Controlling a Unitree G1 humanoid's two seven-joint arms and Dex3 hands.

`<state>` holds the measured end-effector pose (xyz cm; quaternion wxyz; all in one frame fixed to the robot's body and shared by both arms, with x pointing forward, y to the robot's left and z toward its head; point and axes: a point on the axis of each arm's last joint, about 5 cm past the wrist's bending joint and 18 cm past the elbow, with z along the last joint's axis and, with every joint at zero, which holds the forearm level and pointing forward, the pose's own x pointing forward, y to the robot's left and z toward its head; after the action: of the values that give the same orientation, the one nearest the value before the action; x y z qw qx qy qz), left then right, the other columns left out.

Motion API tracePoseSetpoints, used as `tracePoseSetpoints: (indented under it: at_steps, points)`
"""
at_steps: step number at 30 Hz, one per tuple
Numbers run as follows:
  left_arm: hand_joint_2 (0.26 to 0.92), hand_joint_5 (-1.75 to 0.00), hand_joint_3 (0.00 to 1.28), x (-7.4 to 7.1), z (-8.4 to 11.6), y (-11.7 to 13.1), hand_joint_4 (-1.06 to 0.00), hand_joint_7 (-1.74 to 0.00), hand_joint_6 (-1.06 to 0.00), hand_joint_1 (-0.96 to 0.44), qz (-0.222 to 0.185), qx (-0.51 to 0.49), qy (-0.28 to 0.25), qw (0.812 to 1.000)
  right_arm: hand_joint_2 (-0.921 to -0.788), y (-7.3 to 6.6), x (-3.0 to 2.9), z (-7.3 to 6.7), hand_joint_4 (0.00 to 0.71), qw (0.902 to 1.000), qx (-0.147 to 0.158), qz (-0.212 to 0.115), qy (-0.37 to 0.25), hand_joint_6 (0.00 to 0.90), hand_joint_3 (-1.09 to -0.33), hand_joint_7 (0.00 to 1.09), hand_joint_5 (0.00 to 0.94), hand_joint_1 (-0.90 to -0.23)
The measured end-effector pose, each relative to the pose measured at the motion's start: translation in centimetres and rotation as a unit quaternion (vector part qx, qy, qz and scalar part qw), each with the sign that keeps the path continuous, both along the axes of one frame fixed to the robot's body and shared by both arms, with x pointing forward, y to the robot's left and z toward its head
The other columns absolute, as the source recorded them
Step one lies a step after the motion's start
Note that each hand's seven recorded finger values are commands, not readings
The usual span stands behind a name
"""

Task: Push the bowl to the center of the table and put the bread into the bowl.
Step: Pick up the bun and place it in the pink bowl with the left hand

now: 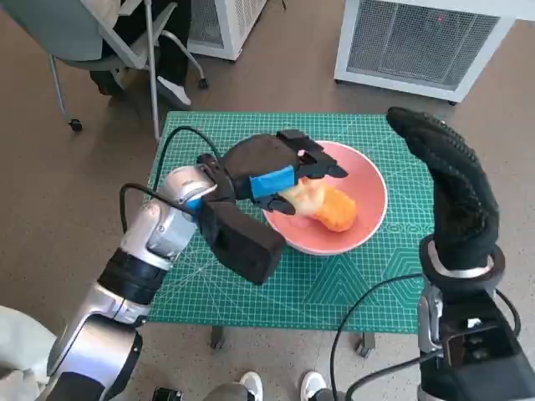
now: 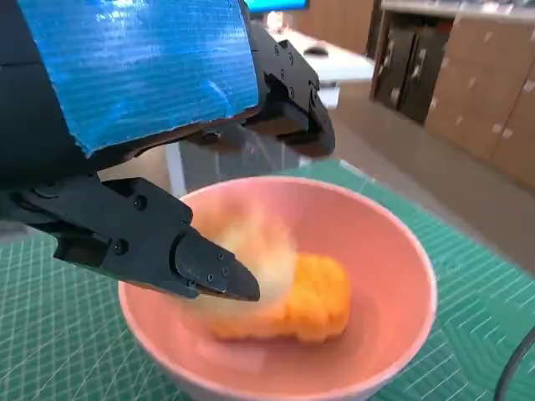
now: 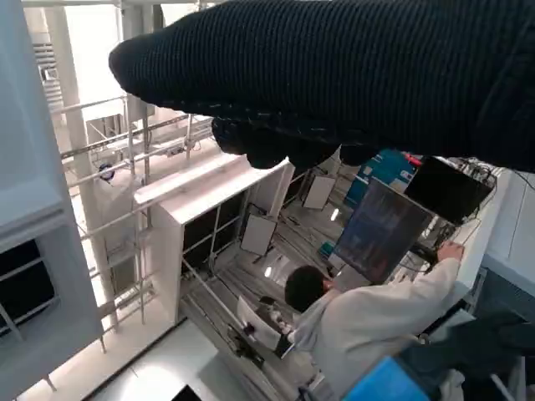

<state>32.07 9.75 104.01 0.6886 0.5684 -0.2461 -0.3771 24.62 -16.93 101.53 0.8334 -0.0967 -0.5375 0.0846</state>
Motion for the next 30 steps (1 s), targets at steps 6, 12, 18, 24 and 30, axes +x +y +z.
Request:
tracePoseSetpoints:
  at_steps: [6, 12, 18, 24, 30]
  points:
    - [0.855, 0.00, 0.00, 0.2, -0.3, -0.2, -0.09, -0.01, -0.26, -0.03, -0.008, 0.003, 0.006, 1.000, -0.921, -0.1, -0.12, -0.2, 0.451, 1.0000, 0.001, -0.003, 0.003, 0.071, -0.544, 0.80, 0.006, -0.393]
    - [0.854, 0.00, 0.00, 0.3, -0.6, 0.0, -0.04, 0.00, -0.23, -0.02, -0.009, 0.004, 0.014, 1.000, -0.921, -0.2, -0.21, -0.2, 0.452, 1.0000, 0.006, -0.006, 0.004, 0.074, -0.543, 0.80, 0.006, -0.393]
    - [0.861, 0.00, 0.00, 0.5, -0.9, 0.2, -0.01, 0.00, -0.20, 0.04, -0.007, -0.004, 0.025, 1.000, -0.921, -0.1, -0.26, -0.3, 0.452, 0.9999, 0.009, -0.006, 0.006, 0.076, -0.543, 0.79, 0.006, -0.393]
    - [0.884, 0.00, 0.01, 0.6, -0.8, 0.4, 0.00, 0.00, -0.19, 0.12, -0.005, -0.020, 0.030, 0.999, -0.921, 0.0, -0.27, -0.3, 0.452, 0.9999, 0.012, -0.007, 0.005, 0.077, -0.544, 0.79, 0.006, -0.392]
    - [0.897, -0.01, 0.02, 0.7, -0.1, 1.3, -0.01, 0.00, -0.18, 0.14, -0.001, -0.089, 0.043, 0.995, -0.921, 0.0, -0.27, -0.2, 0.452, 0.9999, 0.013, -0.007, 0.005, 0.078, -0.543, 0.79, 0.006, -0.393]
